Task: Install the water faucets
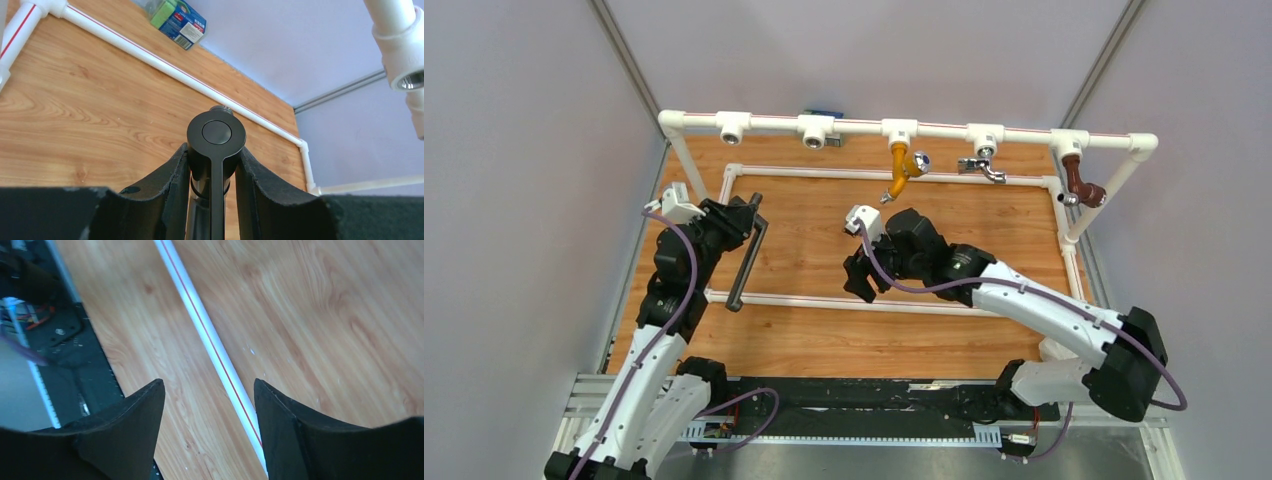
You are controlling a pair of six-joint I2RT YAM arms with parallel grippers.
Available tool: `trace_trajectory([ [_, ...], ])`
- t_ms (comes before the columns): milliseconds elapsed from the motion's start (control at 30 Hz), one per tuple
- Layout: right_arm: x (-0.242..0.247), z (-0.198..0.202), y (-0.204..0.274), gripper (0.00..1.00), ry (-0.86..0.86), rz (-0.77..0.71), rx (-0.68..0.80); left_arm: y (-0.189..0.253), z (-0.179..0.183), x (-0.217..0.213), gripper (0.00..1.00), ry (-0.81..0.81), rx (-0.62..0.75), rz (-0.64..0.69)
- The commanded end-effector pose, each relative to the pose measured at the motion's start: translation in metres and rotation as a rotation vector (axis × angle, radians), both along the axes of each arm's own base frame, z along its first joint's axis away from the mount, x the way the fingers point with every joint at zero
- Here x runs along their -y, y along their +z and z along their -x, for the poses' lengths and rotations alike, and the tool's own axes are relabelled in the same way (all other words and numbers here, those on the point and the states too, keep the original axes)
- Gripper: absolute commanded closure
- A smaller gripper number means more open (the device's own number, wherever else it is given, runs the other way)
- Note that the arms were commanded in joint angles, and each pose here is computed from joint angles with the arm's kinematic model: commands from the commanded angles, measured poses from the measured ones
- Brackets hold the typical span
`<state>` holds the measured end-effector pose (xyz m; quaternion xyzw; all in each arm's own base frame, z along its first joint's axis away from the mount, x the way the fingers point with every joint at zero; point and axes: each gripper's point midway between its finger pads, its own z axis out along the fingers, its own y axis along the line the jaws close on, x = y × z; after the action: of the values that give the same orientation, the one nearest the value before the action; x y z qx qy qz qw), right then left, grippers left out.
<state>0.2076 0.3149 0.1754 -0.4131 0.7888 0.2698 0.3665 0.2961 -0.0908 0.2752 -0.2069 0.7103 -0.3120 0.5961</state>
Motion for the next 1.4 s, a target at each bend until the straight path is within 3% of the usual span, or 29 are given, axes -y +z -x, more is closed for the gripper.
trace_trajectory([
  [0, -0.019, 0.029, 0.058, 0.30, 0.228, -0.119, 0.063, 0.065, -0.006, 0.000, 1.00, 0.010, 0.172, 0.124],
  [233, -0.040, 0.040, 0.121, 0.29, 0.424, -0.148, 0.151, 0.080, -0.006, -0.010, 1.00, 0.062, 0.195, 0.158],
  [367, -0.055, 0.012, 0.185, 0.27, 0.381, -0.182, 0.302, 0.093, -0.004, -0.009, 1.00, 0.055, 0.217, 0.184],
  [500, -0.063, -0.028, 0.229, 0.27, 0.300, -0.123, 0.423, 0.111, 0.000, -0.002, 1.00, 0.015, 0.253, 0.227],
  [667, -0.037, -0.088, 0.265, 0.22, 0.141, -0.027, 0.582, 0.129, 0.005, -0.001, 1.00, 0.000, 0.290, 0.244],
  [833, -0.002, -0.140, 0.273, 0.21, 0.014, 0.057, 0.685, 0.148, 0.008, -0.003, 1.00, 0.007, 0.320, 0.241],
  [933, 0.005, -0.157, 0.258, 0.21, 0.031, 0.122, 0.710, 0.152, 0.007, -0.004, 1.00, 0.012, 0.325, 0.240],
  [1367, -0.009, -0.210, 0.214, 0.28, 0.059, 0.240, 0.733, 0.158, -0.007, -0.008, 1.00, 0.041, 0.326, 0.197],
])
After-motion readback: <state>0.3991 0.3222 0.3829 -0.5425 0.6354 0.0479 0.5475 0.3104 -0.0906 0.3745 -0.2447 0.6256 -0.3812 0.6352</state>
